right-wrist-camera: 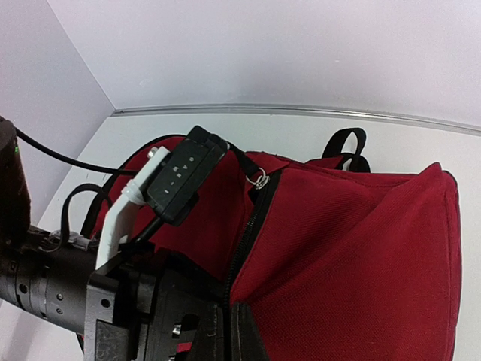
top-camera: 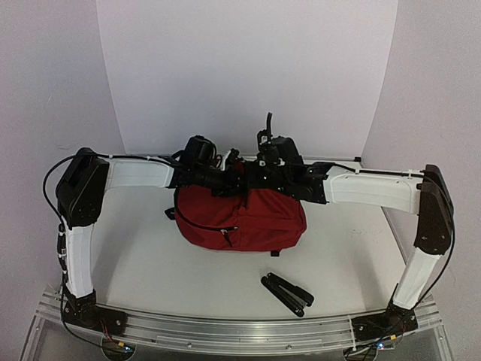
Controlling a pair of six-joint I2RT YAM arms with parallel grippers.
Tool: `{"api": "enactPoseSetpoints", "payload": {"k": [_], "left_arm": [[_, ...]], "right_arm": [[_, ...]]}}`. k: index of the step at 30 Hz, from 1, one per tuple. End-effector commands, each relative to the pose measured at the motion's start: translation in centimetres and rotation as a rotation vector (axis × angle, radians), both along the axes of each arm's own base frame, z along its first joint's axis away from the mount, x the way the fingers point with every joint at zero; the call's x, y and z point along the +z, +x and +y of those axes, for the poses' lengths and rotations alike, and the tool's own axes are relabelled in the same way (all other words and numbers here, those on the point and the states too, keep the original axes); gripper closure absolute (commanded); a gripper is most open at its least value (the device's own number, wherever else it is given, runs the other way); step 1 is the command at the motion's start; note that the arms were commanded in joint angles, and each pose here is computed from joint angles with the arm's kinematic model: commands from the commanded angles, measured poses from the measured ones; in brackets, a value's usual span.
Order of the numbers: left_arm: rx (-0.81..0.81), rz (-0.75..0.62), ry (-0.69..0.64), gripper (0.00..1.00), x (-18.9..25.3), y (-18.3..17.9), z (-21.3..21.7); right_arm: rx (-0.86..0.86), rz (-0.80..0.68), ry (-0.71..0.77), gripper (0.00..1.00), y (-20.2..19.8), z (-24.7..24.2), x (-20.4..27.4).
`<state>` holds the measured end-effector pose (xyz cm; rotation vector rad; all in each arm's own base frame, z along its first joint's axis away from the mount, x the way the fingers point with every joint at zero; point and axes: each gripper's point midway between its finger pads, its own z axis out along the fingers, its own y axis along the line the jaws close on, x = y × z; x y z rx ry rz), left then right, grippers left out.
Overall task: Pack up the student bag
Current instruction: Place the stationery in the student bag, then pick up the stationery from the center of the board.
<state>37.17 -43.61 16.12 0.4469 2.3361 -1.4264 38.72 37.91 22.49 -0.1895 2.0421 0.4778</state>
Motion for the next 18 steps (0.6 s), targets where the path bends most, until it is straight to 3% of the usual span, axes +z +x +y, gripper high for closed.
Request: {"api": "enactPoseSetpoints", "payload": {"k": [1, 5, 8, 11, 18], "left_arm": [[0.082, -0.095, 0.010, 0.67, 4.1, 0.0, 3.7], [0.131, -0.110, 0.101, 0.59, 4.5, -1.9, 7.7], [0.200, -0.095, 0.157, 0.49, 3.9, -2.7, 11.0], [0.287, -0.072, 0.175, 0.35, 3.9, -3.4, 14.4], [0.469, -0.079, 0.209, 0.05, 3.5, -4.8, 20.0]], "right_arm": [[-0.002, -0.057, 0.087, 0.97, -1.0, -0.1, 3.6], [0.035, -0.037, 0.065, 0.58, -2.1, -0.6, 2.8], [0.085, -0.022, 0.052, 0.35, -3.5, -1.2, 2.4], [0.116, -0.007, 0.037, 0.27, -5.4, -2.3, 2.0], [0.177, 0.117, -0.045, 0.18, -11.0, -4.4, -1.7]]}}
